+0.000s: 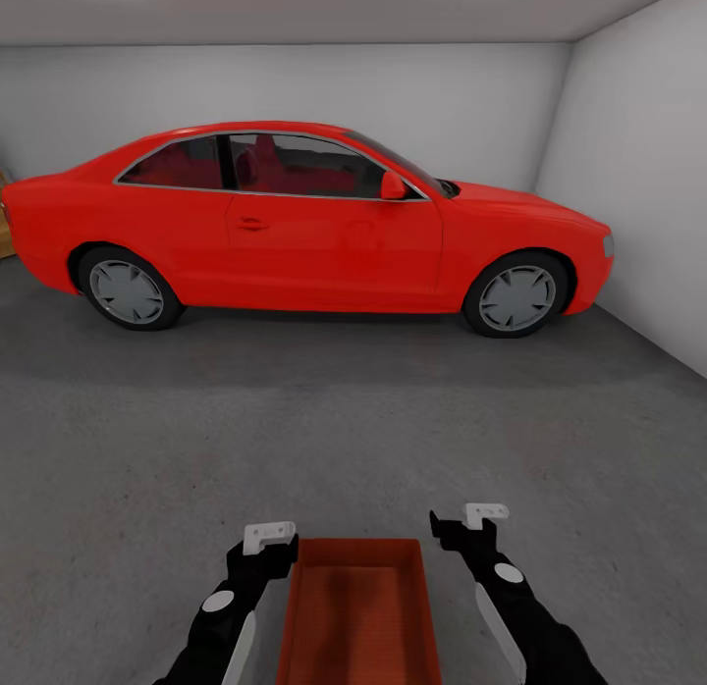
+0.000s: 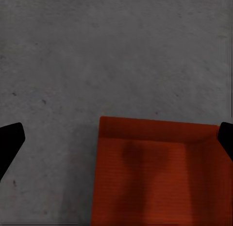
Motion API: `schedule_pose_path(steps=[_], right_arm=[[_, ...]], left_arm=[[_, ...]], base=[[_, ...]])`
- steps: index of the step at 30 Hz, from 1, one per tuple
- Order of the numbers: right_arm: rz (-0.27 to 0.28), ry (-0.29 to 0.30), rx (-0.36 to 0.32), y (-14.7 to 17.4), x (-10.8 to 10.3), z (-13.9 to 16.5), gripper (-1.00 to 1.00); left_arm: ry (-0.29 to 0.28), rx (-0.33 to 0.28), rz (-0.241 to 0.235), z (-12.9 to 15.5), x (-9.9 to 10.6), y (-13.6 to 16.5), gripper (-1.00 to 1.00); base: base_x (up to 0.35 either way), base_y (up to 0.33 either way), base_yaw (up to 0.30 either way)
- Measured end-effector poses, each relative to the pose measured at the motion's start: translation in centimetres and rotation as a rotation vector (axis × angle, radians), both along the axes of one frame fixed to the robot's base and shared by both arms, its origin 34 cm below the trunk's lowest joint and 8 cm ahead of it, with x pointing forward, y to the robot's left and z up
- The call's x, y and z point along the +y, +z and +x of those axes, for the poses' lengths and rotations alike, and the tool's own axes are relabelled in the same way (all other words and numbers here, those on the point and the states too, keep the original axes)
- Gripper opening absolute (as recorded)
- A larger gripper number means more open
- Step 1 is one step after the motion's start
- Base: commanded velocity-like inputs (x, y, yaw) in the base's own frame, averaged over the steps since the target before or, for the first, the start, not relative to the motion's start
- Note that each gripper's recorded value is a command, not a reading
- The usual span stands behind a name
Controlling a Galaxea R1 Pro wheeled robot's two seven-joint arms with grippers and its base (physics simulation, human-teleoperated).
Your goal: Move the two storage containers from the living room to the garage. In the garage, place one container on the floor and stack the other container on top of it (either order is fine).
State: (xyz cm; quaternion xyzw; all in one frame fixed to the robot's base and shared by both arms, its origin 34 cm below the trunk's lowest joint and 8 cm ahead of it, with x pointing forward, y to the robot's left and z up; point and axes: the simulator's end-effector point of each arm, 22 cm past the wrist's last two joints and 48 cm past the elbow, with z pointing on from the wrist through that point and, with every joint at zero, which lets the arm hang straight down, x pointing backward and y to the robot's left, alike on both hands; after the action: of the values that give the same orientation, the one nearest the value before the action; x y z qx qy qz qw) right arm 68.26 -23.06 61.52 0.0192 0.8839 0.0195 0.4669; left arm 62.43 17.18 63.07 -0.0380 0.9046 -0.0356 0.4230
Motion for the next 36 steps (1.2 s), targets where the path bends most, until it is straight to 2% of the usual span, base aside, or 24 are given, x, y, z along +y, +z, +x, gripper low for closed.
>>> schedule_pose_path(steps=[6,15,36], right_arm=[[0.033,0.009,-0.037,1.5,2.0,0.8,1.00],[0.031,0.009,-0.046,1.7,1.8,0.9,1.00],[0.028,0.012,-0.021,0.8,1.9,0.3,1.00]], left_arm=[[0.004,-0.013,-0.001,0.2,0.1,0.5,1.00],[0.001,0.005,-0.010,-0.3,-0.2,-0.3,1.00],[-0.007,0.011,-0.007,-0.4,-0.4,-0.4,1.00]], base=[[0.000,0.000,0.000],[0.000,0.000,0.000],[0.000,0.000,0.000]])
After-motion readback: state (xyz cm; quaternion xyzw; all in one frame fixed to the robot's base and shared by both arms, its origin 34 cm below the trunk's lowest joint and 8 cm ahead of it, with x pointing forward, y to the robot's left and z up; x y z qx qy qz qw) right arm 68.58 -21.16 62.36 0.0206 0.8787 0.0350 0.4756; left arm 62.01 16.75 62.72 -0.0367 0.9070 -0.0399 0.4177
